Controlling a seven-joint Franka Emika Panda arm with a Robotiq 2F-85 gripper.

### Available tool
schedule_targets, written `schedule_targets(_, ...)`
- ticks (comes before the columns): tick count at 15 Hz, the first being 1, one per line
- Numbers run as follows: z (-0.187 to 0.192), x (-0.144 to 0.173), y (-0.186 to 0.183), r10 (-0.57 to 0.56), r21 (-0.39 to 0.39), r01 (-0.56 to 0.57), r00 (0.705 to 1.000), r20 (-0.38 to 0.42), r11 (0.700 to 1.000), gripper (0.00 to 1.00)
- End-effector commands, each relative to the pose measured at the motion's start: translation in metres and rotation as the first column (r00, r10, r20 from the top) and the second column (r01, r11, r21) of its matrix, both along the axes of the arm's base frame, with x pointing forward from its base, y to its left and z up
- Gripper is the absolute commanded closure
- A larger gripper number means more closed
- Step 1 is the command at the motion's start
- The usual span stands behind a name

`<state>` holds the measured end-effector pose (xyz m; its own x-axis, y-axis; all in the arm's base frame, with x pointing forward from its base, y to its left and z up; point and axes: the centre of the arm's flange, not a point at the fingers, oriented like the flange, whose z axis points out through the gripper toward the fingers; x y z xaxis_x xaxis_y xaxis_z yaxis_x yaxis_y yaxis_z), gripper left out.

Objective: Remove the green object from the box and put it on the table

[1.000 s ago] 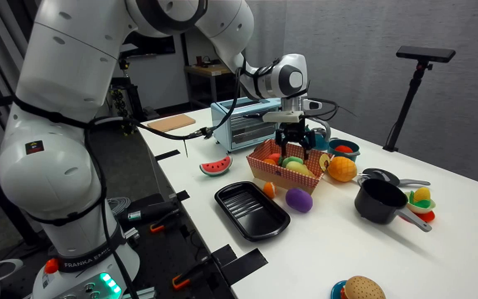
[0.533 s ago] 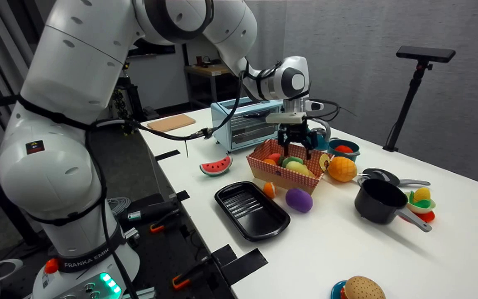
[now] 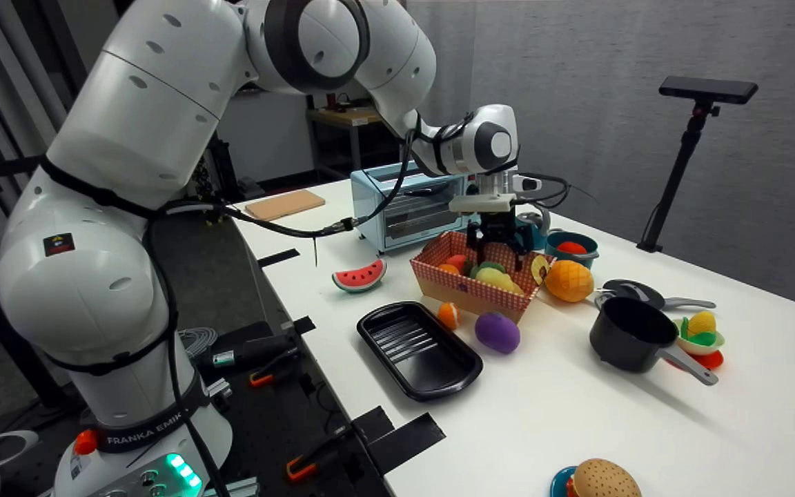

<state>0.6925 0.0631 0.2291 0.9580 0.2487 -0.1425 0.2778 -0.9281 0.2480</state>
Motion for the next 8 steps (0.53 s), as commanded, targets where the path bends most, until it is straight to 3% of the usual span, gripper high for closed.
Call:
schedule_targets(1, -0.0045, 0.0184, 0.0047, 0.027, -0.026, -0.027, 1.0, -0.013, 0.999, 0.0)
schedule_targets(8, -0.008, 0.0233, 0.0015, 0.001, -0.022, -0.002, 1.0, -0.021, 1.0, 0.0)
